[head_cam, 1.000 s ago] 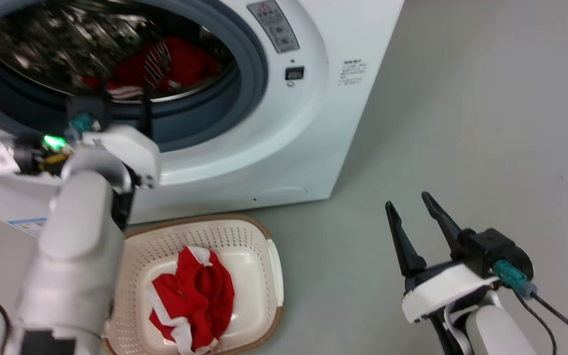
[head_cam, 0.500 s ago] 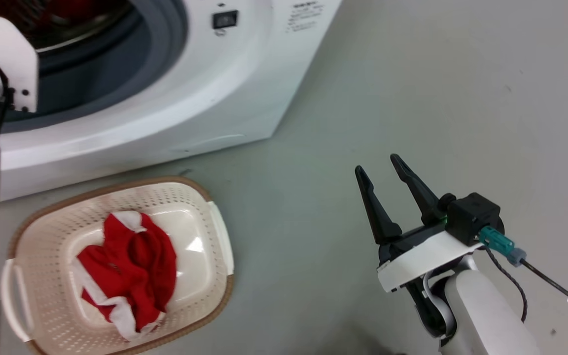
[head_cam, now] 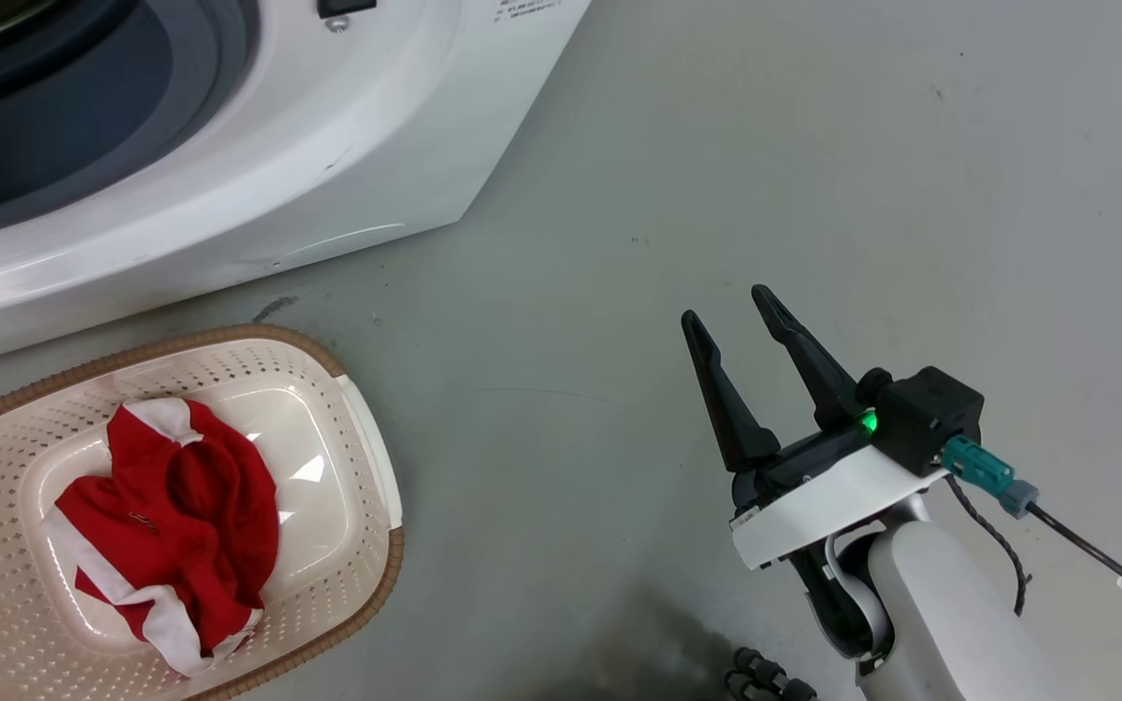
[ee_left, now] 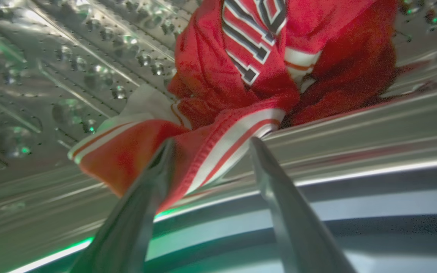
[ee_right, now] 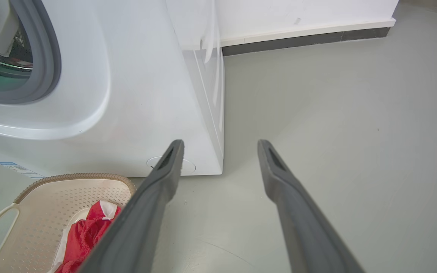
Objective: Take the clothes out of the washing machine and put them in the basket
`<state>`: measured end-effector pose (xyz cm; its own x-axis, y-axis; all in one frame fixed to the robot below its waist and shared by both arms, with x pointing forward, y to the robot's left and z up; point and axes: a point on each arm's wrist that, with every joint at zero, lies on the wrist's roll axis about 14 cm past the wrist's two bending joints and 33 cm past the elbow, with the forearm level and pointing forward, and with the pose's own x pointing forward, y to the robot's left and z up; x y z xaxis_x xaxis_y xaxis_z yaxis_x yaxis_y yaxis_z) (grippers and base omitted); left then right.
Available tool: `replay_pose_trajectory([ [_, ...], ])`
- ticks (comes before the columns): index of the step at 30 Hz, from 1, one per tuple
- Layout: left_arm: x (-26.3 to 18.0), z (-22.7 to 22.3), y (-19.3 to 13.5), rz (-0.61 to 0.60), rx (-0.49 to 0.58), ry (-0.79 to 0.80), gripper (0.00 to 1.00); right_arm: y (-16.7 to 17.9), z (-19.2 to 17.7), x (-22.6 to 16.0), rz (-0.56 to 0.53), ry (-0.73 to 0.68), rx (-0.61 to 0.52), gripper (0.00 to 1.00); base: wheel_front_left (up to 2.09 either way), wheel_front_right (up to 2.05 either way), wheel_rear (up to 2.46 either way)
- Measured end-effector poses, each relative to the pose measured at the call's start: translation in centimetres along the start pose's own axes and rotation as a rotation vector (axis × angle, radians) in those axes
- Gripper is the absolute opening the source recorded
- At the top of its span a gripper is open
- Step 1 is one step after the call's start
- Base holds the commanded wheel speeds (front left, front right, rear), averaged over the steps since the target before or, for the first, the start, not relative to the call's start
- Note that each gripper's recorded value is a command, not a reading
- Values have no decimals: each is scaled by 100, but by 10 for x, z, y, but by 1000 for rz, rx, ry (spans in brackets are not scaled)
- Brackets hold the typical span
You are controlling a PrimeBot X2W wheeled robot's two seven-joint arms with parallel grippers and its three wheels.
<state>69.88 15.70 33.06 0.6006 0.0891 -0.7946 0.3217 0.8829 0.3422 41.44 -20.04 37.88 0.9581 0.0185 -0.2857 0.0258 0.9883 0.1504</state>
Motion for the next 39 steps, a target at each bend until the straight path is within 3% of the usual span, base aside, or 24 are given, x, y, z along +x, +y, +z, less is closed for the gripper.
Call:
replay_pose_trajectory([
  [3, 1, -5, 8, 21, -8, 55, 100, 0, -1, 1, 1, 1, 3, 100, 0, 0, 0],
  [4, 1, -6, 9, 23, -14, 68, 38, 0, -1, 1, 1, 2, 3, 100, 0, 0, 0],
  [5, 1, -6, 9, 24, -22, 76, 0, 0, -1, 2, 2, 4, 4, 100, 0, 0, 0],
  [11, -4, 6, 19, 68, -30, 14, 0, 4, -2, 3, 12, 3, 10, 100, 0, 0, 0],
  [23, -67, 69, 21, 121, -126, -588, 0, 2, 24, -5, 6, -66, -18, 100, 0, 0, 0],
  [30, -121, 55, 8, 102, -250, -828, 0, 2, 32, -27, -6, -94, -31, 100, 0, 0, 0],
  [39, -194, 22, 17, 97, -391, -927, 0, 13, 45, -55, 16, -147, -39, 100, 0, 0, 0],
])
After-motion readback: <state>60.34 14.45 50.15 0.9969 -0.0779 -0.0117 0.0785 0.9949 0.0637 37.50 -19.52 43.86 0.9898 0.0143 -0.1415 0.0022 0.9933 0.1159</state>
